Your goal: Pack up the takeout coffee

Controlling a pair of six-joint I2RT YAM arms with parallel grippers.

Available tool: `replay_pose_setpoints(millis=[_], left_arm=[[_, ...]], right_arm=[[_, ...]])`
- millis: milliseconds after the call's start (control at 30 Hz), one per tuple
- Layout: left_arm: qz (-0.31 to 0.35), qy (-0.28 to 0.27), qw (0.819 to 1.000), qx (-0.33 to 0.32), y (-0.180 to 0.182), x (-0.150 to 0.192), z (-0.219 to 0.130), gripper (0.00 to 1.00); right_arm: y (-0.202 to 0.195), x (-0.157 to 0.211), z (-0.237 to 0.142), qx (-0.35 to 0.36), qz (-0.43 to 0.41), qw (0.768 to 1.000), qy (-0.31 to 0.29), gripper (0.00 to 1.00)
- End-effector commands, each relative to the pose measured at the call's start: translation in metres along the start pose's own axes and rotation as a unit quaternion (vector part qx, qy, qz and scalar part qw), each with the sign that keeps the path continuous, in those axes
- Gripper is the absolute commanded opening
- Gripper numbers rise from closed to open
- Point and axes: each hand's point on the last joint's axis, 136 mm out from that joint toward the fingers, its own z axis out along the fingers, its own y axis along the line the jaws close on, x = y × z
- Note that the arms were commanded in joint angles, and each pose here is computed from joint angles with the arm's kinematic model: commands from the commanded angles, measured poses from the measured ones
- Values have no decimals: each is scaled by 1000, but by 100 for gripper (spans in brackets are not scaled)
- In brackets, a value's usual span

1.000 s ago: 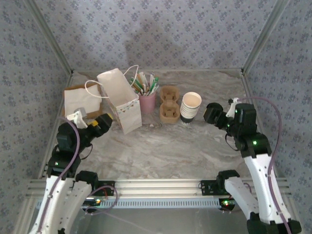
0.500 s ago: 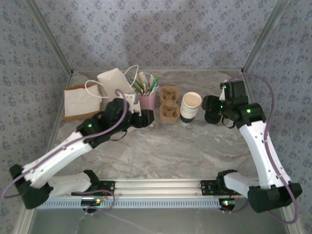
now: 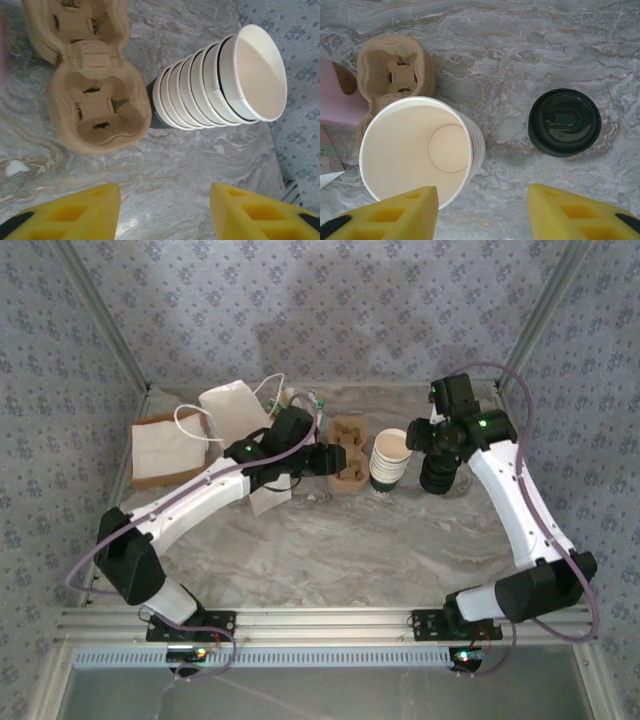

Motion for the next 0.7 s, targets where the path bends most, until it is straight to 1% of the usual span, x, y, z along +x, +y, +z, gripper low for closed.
replay_pose_setpoints(millis=[0,100,400,567,667], left_arm=[[-16,4,999,41,-16,-13,2,47],[-20,12,999,44,-18,-16,12,44],[-30,27,998,45,-18,-22,37,42],[-33,32,998,49,-20,-26,46,41],[-36,37,997,52,-20,-26,51,41]], right_arm=[[0,-1,3,17,-20,1000,14,49],[1,-1,13,25,-27,999,24,46],[4,-2,34,38,-38,998,44,35],[8,-1,43,31,-39,997,51,34],[9,0,47,31,-40,997,55,31]])
